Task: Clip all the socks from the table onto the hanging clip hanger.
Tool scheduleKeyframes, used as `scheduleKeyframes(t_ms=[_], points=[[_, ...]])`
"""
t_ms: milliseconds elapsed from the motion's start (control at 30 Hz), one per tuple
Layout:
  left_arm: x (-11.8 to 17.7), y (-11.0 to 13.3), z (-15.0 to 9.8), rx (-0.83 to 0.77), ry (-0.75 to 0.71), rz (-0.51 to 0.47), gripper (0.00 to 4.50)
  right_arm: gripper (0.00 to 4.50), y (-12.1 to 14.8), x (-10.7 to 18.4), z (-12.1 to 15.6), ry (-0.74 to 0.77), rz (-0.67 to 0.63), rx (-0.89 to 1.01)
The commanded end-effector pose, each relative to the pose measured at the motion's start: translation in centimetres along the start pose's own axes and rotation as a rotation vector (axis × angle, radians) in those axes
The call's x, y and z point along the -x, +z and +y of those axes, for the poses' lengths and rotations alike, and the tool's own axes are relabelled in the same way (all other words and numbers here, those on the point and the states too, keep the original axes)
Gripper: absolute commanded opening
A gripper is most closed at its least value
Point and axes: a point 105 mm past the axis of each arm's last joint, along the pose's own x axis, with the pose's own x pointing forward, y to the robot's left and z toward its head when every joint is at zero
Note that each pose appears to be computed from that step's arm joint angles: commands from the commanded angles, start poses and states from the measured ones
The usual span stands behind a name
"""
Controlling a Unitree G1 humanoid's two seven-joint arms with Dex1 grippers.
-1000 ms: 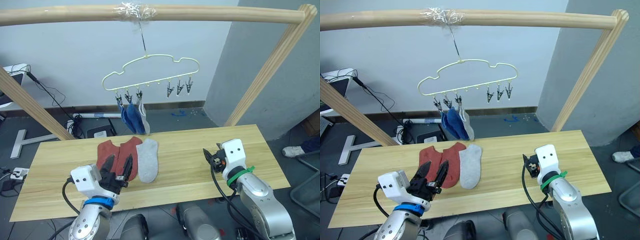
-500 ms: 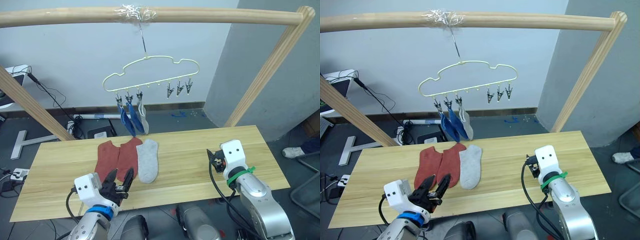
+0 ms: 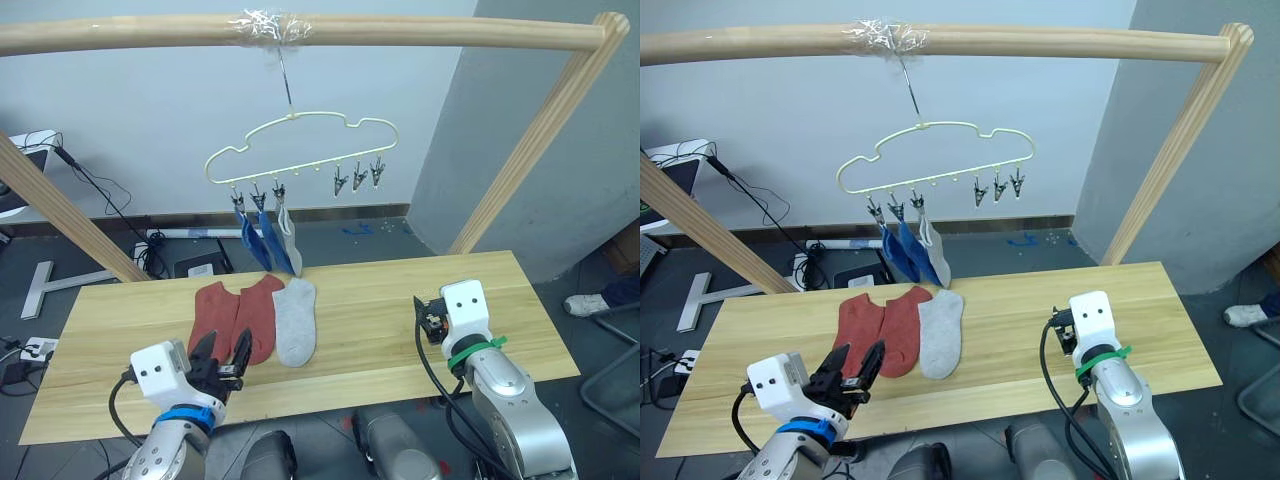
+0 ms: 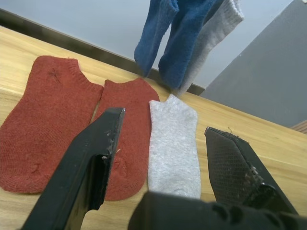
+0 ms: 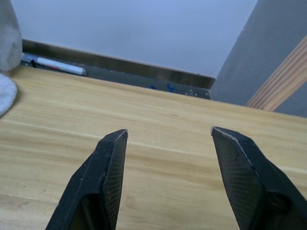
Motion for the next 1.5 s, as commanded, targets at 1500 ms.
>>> scheduleKeyframes(t_ms=[1500], points=[[-1.9, 4.7, -1.3, -0.13, 0.008, -0.154, 3.09, 2.87, 3.8, -1.1, -0.4, 0.194, -0.177, 0.247]])
